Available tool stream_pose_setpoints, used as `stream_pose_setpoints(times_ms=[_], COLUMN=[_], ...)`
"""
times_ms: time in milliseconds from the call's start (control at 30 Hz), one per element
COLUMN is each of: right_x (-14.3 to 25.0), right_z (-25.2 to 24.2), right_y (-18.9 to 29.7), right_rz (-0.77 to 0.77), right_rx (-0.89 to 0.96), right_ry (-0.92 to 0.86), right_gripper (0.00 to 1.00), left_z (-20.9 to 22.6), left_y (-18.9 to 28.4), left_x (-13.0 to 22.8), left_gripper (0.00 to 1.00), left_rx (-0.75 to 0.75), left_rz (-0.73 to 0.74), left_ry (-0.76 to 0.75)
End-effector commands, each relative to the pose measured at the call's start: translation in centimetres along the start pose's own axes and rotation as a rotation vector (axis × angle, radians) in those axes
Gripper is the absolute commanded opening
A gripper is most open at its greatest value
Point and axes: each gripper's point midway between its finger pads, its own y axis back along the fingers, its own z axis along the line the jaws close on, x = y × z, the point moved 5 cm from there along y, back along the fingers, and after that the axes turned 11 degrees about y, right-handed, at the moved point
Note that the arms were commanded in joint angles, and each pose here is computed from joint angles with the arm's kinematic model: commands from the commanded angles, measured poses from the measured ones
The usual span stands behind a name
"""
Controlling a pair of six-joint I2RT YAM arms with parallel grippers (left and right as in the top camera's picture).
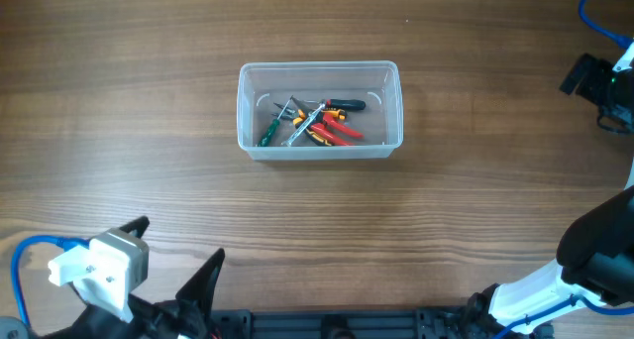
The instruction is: Pack container
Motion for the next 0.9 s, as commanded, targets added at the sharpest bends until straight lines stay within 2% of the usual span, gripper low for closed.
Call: stream_pose_setpoints(times_ms=[0, 133, 333, 533, 667, 867], right_x=[0.0, 0.0, 0.0, 0.0, 0.0, 0.0], right_z=[0.2, 0.2, 0.2, 0.2, 0.2, 0.2], right_y=[-0.1, -0.1, -0.1, -0.1, -0.1, -0.1], right_rz=[0.000, 0.000, 0.000, 0.000, 0.000, 0.000], right_rx=[-0.010, -0.010, -0.010, -0.010, -0.010, -0.010], right_ry=[-0.015, -0.015, -0.014, -0.015, -0.015, -0.014], right_gripper=[1.00, 1.00, 1.00, 1.00, 1.00, 1.00], left_z=[0.4, 2.7, 5.8, 7.9, 9.7, 11.4], left_y=[-0.6, -3.0, -6.7, -9.1, -10.1, -12.3], left_x=[1.4, 2.8, 5.2, 6.9, 8.0, 10.2], left_gripper=[1.00, 1.00, 1.00, 1.00, 1.00, 1.00], left_rx=[0.018, -0.023, -0.075, -0.101, -0.161, -0.180], left_rz=[-0.101, -0.247, -0.348, -0.399, -0.430, -0.384], left_ry=[-0.071, -0.141, -0.178, -0.180, -0.073, -0.026])
